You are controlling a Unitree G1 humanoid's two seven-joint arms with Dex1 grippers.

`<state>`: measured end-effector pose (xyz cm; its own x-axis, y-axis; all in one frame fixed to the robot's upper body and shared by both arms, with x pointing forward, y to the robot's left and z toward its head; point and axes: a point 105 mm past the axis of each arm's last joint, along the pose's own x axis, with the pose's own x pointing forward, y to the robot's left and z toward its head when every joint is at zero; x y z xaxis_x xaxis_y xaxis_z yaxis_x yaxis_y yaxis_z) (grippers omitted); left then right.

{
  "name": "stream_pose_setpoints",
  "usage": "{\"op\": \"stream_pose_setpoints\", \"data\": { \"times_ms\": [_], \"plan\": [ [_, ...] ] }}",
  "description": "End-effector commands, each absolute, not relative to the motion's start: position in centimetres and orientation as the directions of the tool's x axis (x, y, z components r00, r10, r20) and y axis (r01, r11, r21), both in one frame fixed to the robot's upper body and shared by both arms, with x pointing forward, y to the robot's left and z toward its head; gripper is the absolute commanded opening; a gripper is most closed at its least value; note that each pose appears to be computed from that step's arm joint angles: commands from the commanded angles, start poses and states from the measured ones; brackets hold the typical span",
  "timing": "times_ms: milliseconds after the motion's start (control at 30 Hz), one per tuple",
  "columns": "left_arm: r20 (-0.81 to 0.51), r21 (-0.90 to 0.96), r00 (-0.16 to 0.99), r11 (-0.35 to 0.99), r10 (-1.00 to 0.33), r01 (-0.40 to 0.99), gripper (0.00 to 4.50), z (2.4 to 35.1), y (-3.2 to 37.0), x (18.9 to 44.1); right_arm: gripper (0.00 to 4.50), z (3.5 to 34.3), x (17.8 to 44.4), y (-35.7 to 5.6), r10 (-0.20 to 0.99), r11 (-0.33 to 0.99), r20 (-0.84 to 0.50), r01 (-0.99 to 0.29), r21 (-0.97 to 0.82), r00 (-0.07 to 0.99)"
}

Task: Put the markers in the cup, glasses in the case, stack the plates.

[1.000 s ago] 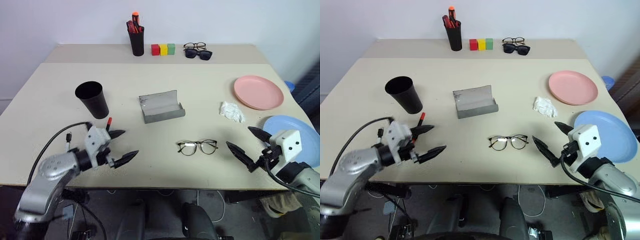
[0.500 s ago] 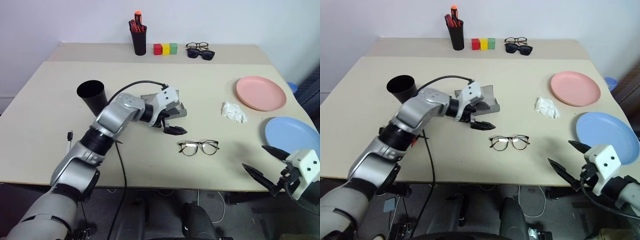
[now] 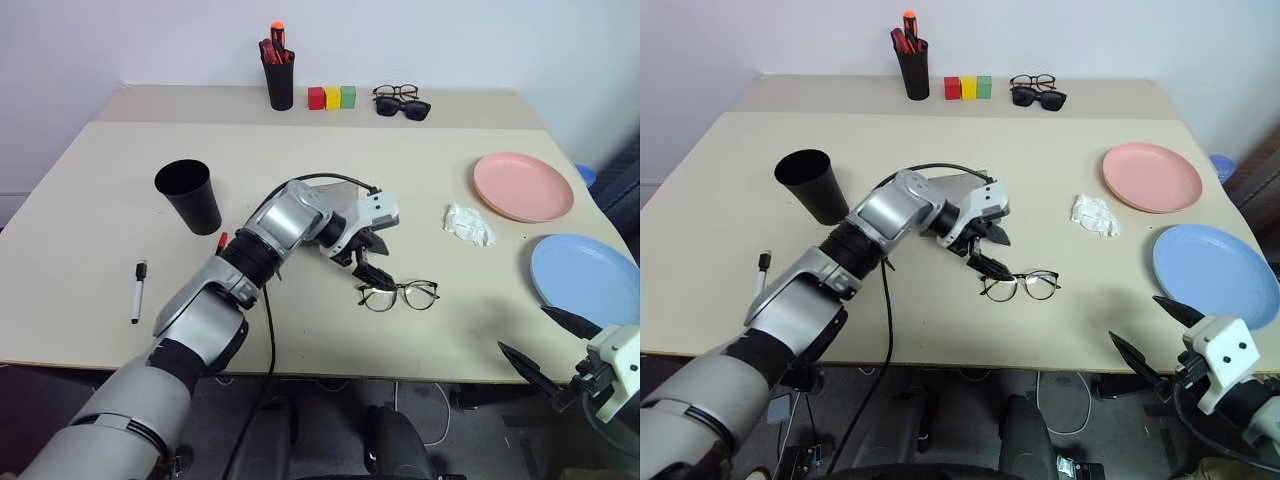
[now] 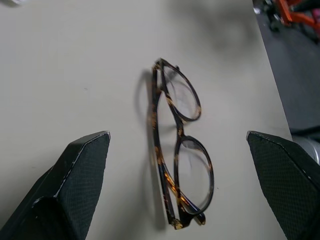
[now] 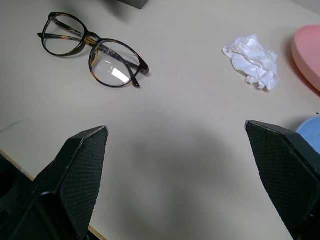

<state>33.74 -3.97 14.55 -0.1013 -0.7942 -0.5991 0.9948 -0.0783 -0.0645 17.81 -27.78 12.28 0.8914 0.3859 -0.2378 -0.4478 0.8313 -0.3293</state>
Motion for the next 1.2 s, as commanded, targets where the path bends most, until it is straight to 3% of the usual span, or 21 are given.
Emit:
{"op": "stream_pose_setpoints", "data": {
  "times_ms": [33,333,467,600,767,867,967,1133,1200],
  "plan": [
    [-0.610,-0.009,-0.122,-0.148,-0.783,0.989,4.50,15.4,-4.7,33.5,4.49,13.3,17.8,-27.4,0.394,0.820,-0.204,-0.443,-0.363,0.896],
    [-0.620,0.080,-0.100,-0.190,-0.778,0.979,4.50,15.6,-4.9,33.9,4.49,13.6,18.3,-27.4,0.398,0.822,-0.193,-0.442,-0.360,0.897],
    [-0.526,0.131,-0.001,-0.082,-0.851,0.988,4.50,18.3,-1.3,35.5,4.49,13.9,18.7,-25.7,0.450,0.814,-0.155,-0.475,-0.333,0.880],
    [-0.475,0.194,0.110,0.018,-0.873,0.981,4.50,18.7,4.9,34.9,4.49,13.9,19.5,-23.9,0.502,0.793,-0.138,-0.518,-0.319,0.854],
    [-0.361,0.281,0.416,0.328,-0.834,0.902,4.50,19.0,10.6,33.1,4.49,14.1,20.9,-23.1,0.541,0.771,-0.126,-0.550,-0.320,0.832],
    [-0.254,0.394,0.730,0.622,-0.634,0.677,4.50,19.2,13.6,33.2,4.49,14.0,21.6,-22.8,0.571,0.749,-0.137,-0.582,-0.316,0.809],
    [-0.179,0.406,0.902,0.806,-0.392,0.431,4.50,18.9,16.6,33.1,4.49,14.1,22.7,-22.3,0.610,0.720,-0.139,-0.619,-0.315,0.780],
    [-0.280,0.425,0.960,0.897,0.006,0.118,4.50,15.3,21.7,33.0,4.49,15.6,24.6,-20.3,0.728,0.628,-0.089,-0.713,-0.311,0.680],
    [-0.306,0.417,0.948,0.907,0.084,0.054,4.50,14.8,22.6,33.0,4.49,16.4,25.0,-19.3,0.777,0.578,-0.065,-0.751,-0.318,0.626]
  ]
}}
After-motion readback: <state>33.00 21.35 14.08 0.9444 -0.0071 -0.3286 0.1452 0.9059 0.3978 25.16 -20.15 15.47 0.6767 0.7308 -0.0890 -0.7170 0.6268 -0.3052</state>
